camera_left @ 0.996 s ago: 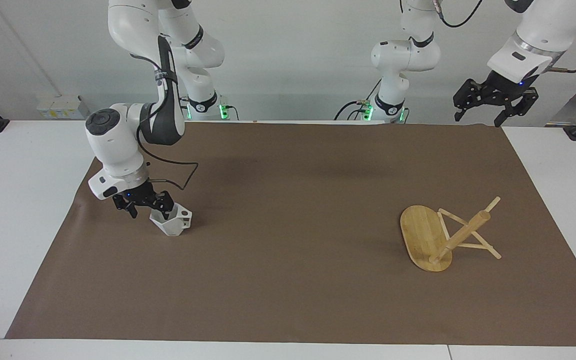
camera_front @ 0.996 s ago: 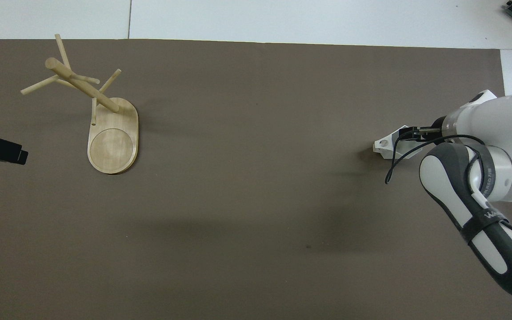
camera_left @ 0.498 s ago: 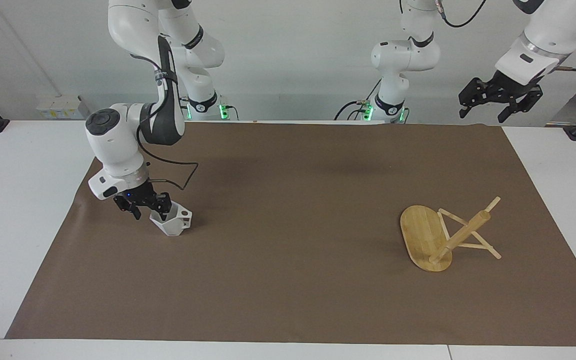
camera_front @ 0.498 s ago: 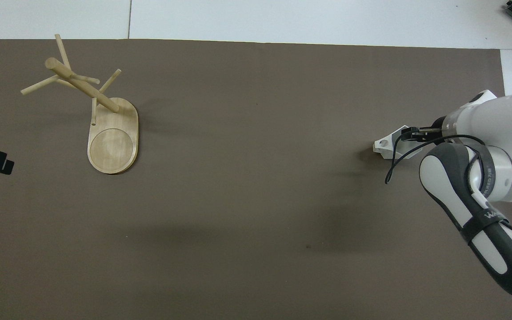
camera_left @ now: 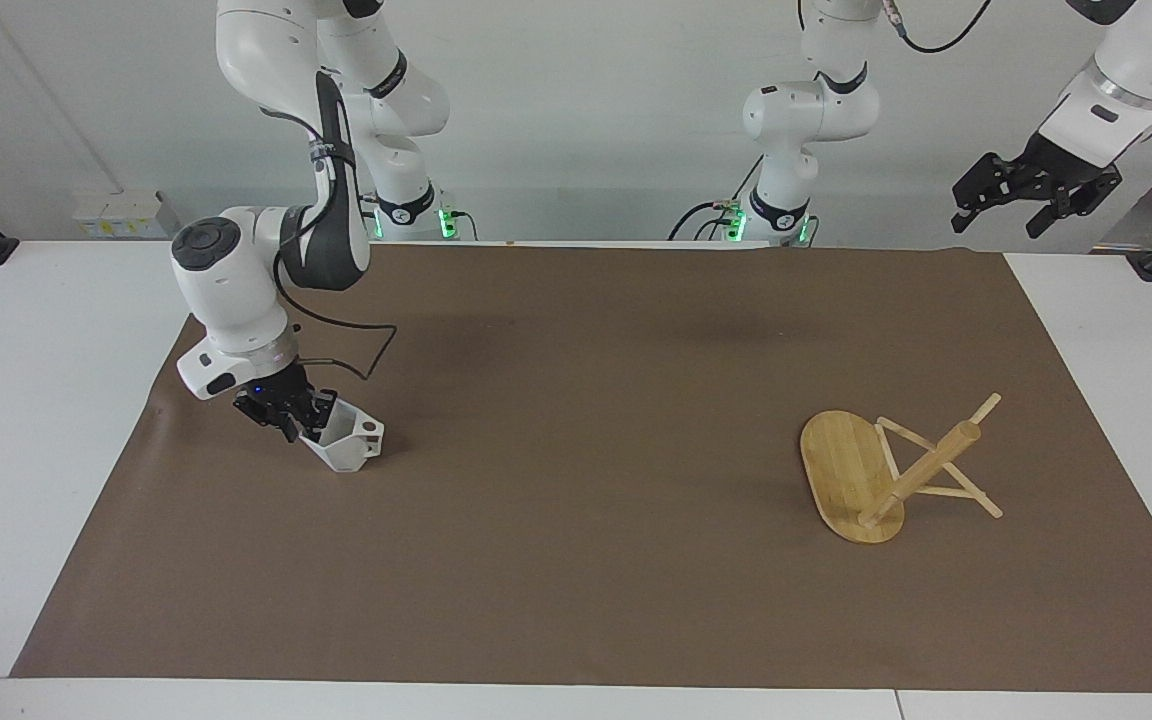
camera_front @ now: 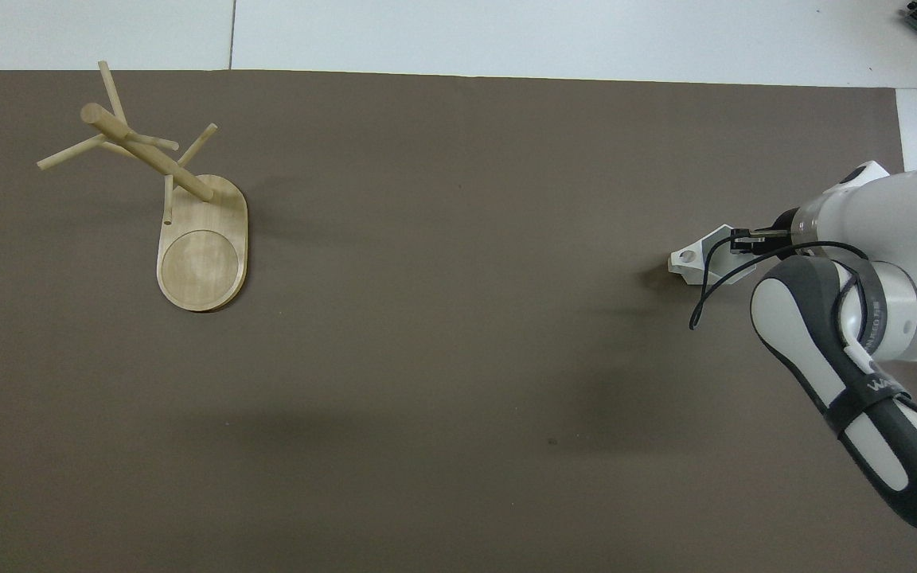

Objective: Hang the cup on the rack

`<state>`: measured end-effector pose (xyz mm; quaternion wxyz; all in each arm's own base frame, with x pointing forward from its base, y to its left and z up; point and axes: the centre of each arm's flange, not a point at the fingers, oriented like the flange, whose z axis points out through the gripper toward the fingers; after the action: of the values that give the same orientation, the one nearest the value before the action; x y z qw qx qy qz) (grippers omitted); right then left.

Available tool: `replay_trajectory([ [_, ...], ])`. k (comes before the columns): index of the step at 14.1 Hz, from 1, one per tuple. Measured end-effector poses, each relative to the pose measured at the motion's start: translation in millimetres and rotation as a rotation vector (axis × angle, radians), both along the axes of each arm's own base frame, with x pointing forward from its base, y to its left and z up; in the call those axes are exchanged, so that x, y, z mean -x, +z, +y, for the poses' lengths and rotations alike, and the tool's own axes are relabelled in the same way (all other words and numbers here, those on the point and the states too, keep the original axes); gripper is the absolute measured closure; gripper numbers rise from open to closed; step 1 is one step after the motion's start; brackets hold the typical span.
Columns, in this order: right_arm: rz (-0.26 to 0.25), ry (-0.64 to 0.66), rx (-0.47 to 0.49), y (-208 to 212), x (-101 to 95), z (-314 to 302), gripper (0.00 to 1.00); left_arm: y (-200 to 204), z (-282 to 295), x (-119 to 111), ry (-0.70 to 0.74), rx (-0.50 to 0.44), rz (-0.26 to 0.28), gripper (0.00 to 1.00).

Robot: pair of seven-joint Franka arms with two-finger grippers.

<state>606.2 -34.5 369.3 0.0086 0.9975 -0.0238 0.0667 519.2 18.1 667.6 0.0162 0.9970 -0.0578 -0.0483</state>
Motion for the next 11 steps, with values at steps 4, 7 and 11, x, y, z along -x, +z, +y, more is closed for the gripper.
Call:
replay_trajectory([
  [4, -0.007, 0.0, -0.006, 4, -0.6, 2, 0.96, 5, -15, 2, -0.029, 0.0, -0.018, 0.0],
  [7, -0.006, -0.001, -0.006, 3, -0.4, 2, 0.96, 6, -38, 1, -0.073, 0.001, -0.025, 0.0],
  [11, -0.012, 0.0, -0.005, 10, -3.6, 2, 0.96, 7, -69, -2, -0.168, 0.008, -0.065, 0.0],
])
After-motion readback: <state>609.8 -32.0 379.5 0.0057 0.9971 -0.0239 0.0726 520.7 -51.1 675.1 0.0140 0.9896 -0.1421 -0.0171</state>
